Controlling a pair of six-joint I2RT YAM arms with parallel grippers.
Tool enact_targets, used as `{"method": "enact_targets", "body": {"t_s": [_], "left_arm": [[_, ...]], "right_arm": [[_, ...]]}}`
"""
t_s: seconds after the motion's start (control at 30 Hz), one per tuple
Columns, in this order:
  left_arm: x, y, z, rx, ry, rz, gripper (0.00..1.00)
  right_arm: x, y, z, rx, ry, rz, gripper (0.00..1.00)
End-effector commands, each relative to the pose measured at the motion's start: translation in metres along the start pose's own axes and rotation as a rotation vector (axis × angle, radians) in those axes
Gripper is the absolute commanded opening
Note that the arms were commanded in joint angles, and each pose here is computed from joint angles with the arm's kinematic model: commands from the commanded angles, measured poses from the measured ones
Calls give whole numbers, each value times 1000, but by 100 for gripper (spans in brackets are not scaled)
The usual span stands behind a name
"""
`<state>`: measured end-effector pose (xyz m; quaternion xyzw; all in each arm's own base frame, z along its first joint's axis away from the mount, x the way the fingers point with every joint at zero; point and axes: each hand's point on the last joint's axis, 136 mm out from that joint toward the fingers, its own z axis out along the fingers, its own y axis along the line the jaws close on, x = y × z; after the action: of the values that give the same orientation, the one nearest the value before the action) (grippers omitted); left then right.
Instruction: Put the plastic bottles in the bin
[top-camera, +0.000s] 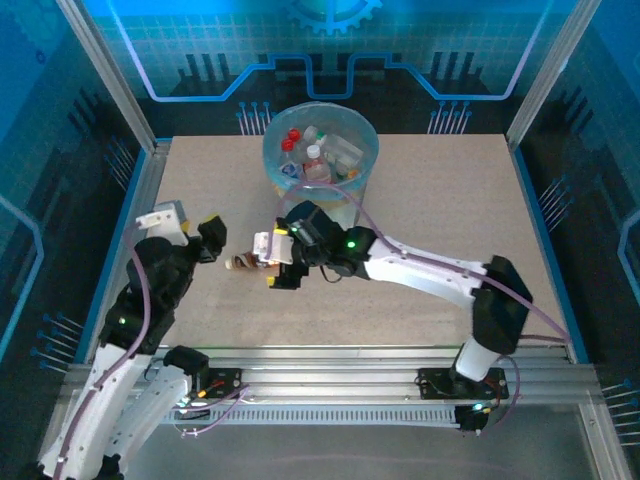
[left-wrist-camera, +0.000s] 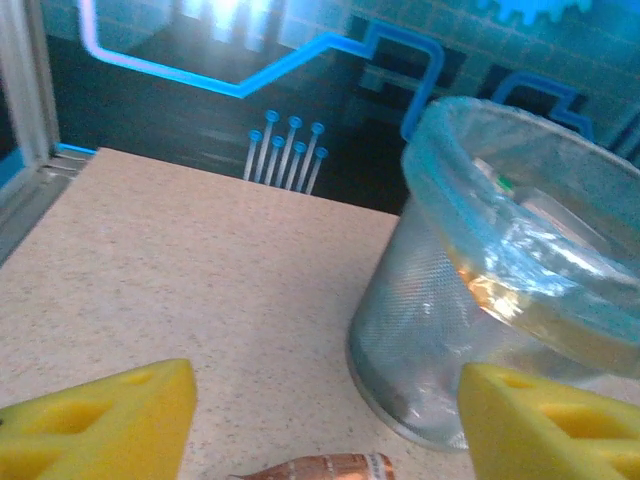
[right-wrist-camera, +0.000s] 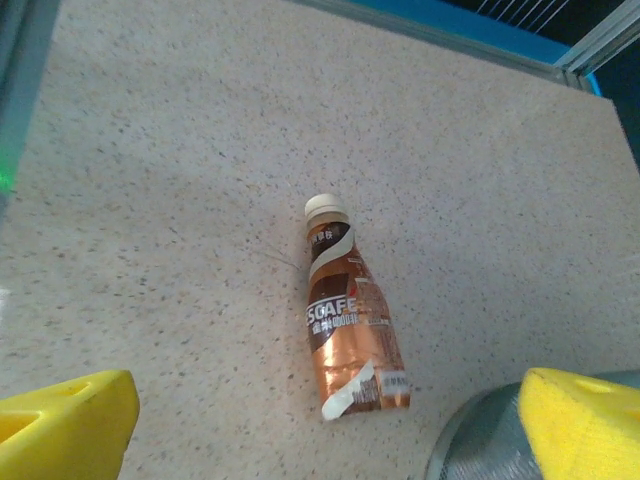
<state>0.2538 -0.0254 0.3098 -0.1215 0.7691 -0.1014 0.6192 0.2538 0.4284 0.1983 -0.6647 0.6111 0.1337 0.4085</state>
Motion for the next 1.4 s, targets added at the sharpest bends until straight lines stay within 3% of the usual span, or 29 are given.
{"method": "enact_targets", "body": {"t_s": [0.0,0.23,0.5,0.73,1.07,1.37], "left_arm": [[0,28,-10,-126,-52,2,73],[-4,40,-22,-162,-112,-14,80],[2,36,-16,-143,-96,-37,80],[1,31,-9,-128,-93,-69,80],[1,25,0,-113,-74,-98,80],[-9,19,-1,-95,-86,-118,80]], "right_arm": [[-6,-10,24,32,4,-37,99],[28,-13,82,-7,94,17,99],[74,-14,135,-8,240,48,100],[115,7,159,-46,344,51,86],[112,22,133,-25,293,116,63],[82,29,77,34,167,169,56]]}}
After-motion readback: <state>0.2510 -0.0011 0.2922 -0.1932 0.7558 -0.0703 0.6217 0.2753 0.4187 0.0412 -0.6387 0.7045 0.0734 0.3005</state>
